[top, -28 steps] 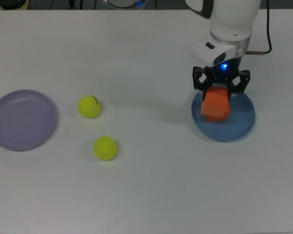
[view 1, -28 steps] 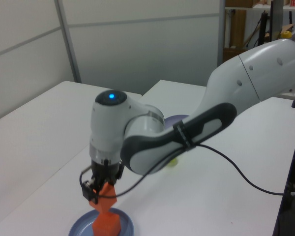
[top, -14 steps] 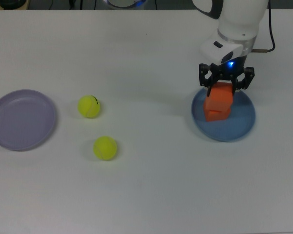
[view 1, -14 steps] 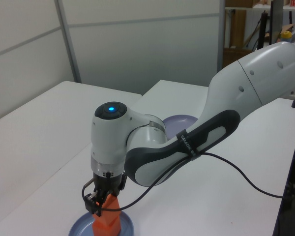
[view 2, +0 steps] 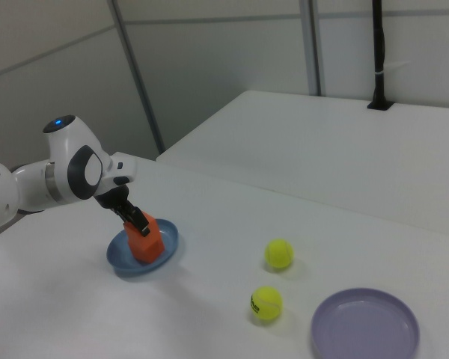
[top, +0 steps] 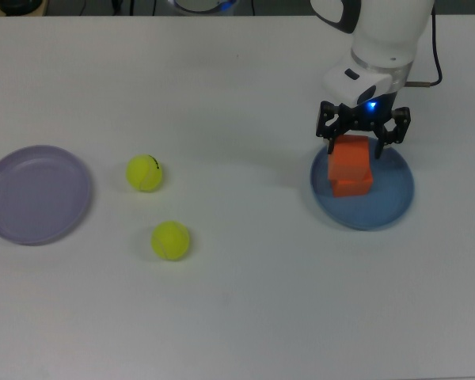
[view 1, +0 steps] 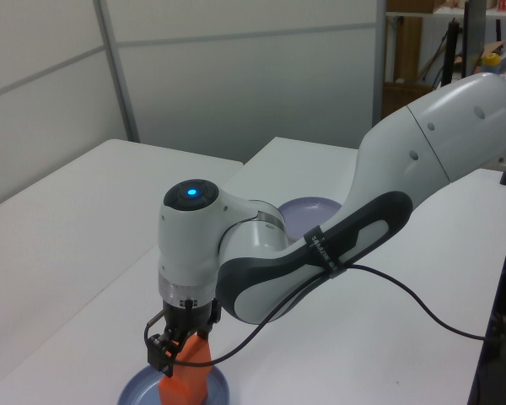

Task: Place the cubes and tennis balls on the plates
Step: 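Stack the second cube on the first cube on the blue plate, then release the cube and lower the gripper onto a tennis ball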

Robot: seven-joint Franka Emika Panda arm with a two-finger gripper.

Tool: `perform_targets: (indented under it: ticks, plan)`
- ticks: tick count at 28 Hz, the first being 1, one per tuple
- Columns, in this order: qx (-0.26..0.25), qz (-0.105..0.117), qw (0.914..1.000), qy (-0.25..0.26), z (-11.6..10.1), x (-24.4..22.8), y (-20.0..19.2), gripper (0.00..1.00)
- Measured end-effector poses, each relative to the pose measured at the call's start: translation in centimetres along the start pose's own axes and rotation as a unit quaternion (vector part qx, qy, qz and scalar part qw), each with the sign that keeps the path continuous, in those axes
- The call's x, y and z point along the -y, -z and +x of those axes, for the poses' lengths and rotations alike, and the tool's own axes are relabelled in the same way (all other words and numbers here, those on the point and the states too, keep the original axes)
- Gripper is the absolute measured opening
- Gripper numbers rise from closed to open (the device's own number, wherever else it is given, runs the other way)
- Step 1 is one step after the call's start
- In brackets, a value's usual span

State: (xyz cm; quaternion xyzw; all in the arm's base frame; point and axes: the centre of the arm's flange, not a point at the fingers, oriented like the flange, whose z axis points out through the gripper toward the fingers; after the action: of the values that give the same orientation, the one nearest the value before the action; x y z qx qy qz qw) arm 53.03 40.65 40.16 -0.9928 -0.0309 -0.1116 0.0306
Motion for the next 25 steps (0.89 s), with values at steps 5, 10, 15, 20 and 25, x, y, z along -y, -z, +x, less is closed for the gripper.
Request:
perform_targets:
  ticks: [5,10,15,20,25]
  plan:
    - [0.000,0.000,1.0000,0.000,0.0,0.0,0.1,1.00]
    - [-0.004,0.004,0.9999,-0.011,0.9,0.0,1.6,1.00]
    - [0.005,0.037,0.9980,-0.050,3.3,-1.2,5.7,1.00]
    - [0.014,0.065,0.9947,-0.079,6.1,-5.8,9.2,1.00]
    - [0.025,0.068,0.9927,-0.096,8.6,-12.6,9.6,1.00]
